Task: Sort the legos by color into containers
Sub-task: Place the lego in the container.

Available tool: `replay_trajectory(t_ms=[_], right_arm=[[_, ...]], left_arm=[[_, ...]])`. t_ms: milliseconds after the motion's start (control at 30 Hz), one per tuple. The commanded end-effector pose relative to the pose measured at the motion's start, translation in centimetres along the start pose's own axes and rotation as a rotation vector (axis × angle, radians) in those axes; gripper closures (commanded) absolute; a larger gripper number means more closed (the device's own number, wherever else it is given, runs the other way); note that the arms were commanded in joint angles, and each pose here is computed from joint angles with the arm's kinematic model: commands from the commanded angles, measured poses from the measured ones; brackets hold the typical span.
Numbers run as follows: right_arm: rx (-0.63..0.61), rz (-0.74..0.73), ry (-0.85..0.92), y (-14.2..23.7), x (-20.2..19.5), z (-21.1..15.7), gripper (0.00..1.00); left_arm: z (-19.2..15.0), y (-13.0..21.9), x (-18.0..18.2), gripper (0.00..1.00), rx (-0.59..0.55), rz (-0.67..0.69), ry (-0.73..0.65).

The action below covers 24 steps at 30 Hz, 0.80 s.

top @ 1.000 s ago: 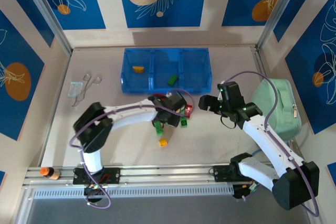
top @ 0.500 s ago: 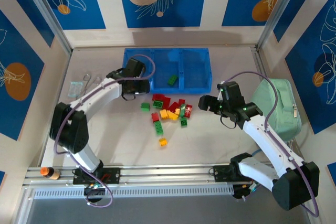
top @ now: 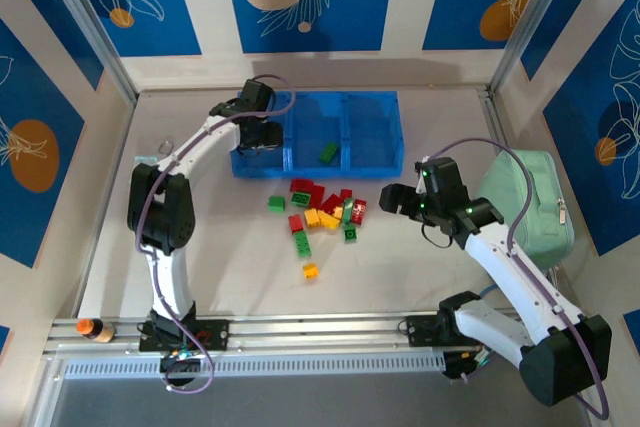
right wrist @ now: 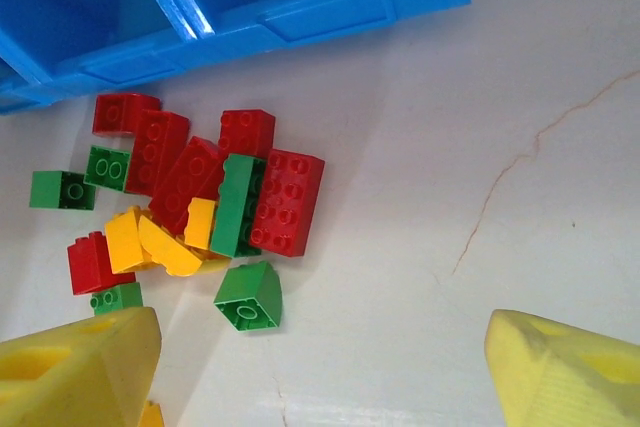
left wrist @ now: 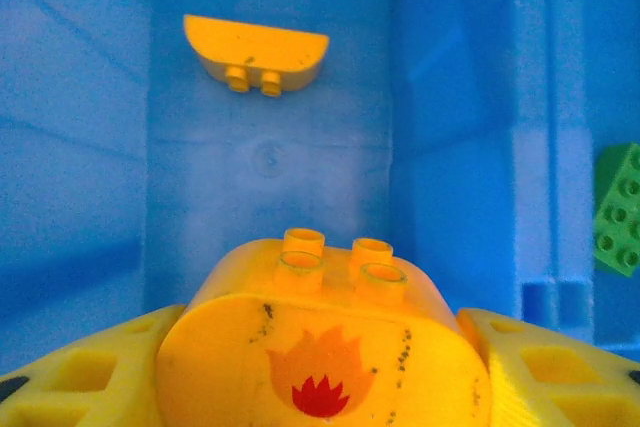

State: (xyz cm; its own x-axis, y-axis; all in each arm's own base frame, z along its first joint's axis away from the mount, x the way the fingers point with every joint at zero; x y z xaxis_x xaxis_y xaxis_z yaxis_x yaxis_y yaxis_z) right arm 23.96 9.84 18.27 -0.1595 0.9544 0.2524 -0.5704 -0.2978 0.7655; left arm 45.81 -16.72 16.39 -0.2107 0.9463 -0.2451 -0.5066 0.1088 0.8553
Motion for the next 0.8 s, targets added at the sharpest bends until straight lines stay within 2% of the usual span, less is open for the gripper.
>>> replay_trajectory(t_ms=[0,67,200,500,633,767], right_arm=[[-0.014,0.016,0.029,1.1,0.5,0.4,0.15],[-0.010,0.034,0.036,1.1,0.8,0.4,0.15],[-0.004,0.059,0.055,0.9,1.4,0.3,0.15],[-0.001,0.064,0.172,1.0,3.5,0.2,0.17],[0.024,0.103,0.257,0.4,5.5,-0.2,0.18],[0.078,0.131,0.335,-0.6,7.5,-0.9,0.18]], left_arm=[[0.9,0.2,0.8,0.35,0.009,0.039,-0.012],[1.1,0.5,0.5,0.27,0.007,0.024,-0.014],[1.7,2.2,-0.1,0.22,-0.020,-0.010,-0.014],[1.4,7.1,-0.6,0.21,-0.084,-0.092,-0.033],[-0.5,9.0,-0.3,0.21,-0.120,-0.169,-0.031],[-3.8,10.1,0.9,0.21,-0.131,-0.231,-0.011]])
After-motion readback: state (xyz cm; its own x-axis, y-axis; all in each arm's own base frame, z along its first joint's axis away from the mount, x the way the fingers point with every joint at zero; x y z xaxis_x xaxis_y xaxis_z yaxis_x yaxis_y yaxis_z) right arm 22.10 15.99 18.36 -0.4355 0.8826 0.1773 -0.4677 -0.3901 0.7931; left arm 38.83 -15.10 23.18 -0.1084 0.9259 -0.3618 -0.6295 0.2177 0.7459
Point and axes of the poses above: each hand's point on the last joint's axis, 136 mm out from that joint toward the fingers, its own y axis back along the fingers, its own x axis along the line the jaws close on, z = x × y, the point moved 3 cm from there along y, back along the fingers, and after that the axes turned 14 degrees about y, right-handed, at the moved point
